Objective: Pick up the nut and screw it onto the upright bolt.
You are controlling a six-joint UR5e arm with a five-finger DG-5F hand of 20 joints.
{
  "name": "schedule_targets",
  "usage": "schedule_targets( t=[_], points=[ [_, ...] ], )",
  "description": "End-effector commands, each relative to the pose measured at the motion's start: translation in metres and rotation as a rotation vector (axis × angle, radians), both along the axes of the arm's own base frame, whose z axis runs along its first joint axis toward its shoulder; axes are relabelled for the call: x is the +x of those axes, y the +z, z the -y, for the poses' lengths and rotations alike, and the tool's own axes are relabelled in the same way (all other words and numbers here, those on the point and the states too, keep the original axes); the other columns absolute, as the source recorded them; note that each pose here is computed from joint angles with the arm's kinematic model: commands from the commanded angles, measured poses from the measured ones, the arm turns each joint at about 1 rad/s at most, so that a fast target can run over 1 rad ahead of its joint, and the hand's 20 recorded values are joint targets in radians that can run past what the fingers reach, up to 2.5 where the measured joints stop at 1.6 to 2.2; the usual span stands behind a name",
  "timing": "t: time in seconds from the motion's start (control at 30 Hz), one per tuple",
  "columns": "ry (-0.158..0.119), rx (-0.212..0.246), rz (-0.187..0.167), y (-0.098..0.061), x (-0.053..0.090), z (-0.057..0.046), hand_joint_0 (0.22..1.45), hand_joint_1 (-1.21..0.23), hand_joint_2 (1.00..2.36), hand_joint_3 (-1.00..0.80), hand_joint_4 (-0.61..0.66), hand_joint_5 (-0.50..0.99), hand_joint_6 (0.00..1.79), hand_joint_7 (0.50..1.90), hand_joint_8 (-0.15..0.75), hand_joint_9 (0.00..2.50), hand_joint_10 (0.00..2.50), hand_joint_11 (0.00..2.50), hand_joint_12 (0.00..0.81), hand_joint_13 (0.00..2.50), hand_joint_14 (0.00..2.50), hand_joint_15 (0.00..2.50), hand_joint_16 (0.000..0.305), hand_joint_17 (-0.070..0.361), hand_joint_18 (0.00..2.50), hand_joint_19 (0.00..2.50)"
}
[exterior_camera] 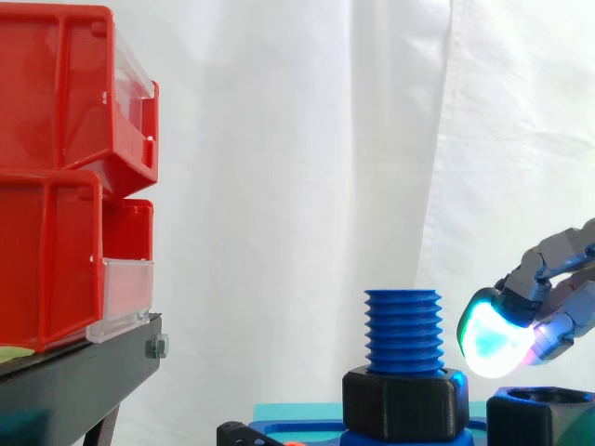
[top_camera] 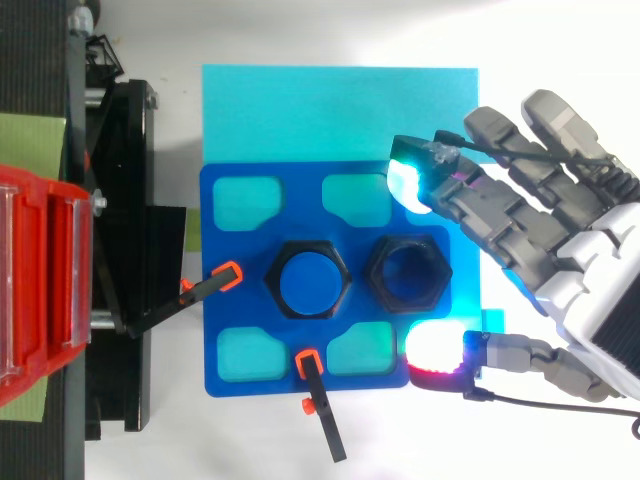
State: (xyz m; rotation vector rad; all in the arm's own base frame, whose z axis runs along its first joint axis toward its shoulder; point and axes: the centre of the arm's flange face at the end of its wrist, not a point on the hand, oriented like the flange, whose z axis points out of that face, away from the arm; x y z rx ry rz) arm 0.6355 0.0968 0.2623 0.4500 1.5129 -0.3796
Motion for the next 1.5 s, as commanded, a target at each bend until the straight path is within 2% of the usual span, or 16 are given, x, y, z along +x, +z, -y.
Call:
schedule_targets(
  t=[0.0, 0.67, 0.87, 1.0, 1.3, 1.47],
  points=[
    [-0.002, 0.001, 0.001, -0.0001, 0.0003, 0.0007, 0.34, -0.61, 1.0, -0.5, 0.25, -0.24, 0.5, 0.74, 0.305, 0.33, 0.0, 0.0, 0.426, 0.36, 0.0, 0.0, 0.055, 0.124, 0.11, 0.0],
    [0.001, -0.002, -0.003, -0.0011, 0.0003, 0.0005, 0.4, -0.66, 1.0, -0.5, 0.29, -0.21, 0.5, 0.9, 0.288, 0.36, 0.0, 0.0, 0.391, 0.39, 0.0, 0.0, 0.048, 0.109, 0.15, 0.0],
    [0.003, -0.01, -0.018, -0.002, -0.0011, 0.0012, 0.42, -0.67, 1.0, -0.5, 0.3, -0.2, 0.5, 1.0, 0.281, 0.37, 0.0, 0.0, 0.377, 0.41, 0.0, 0.0, 0.045, 0.102, 0.18, 0.0],
    [0.003, -0.01, -0.017, -0.0019, -0.0009, 0.0011, 0.5, -0.71, 1.0, -0.5, 0.28, -0.18, 0.5, 1.08, 0.255, 0.38, 0.0, 0.0, 0.343, 0.41, 0.0, 0.0, 0.039, 0.087, 0.16, 0.0],
    [0.003, -0.012, -0.02, -0.0021, -0.0012, 0.0012, 0.51, -0.7, 1.0, -0.5, 0.27, -0.16, 0.5, 1.21, 0.256, 0.4, 0.0, 0.0, 0.337, 0.43, 0.0, 0.0, 0.038, 0.085, 0.2, 0.0],
    [0.005, -0.016, -0.027, -0.0025, -0.0018, 0.0015, 0.51, -0.7, 1.0, -0.5, 0.27, -0.16, 0.54, 1.18, 0.264, 0.42, 0.0, 0.0, 0.336, 0.45, 0.0, 0.0, 0.037, 0.084, 0.22, 0.0]
  ],
)
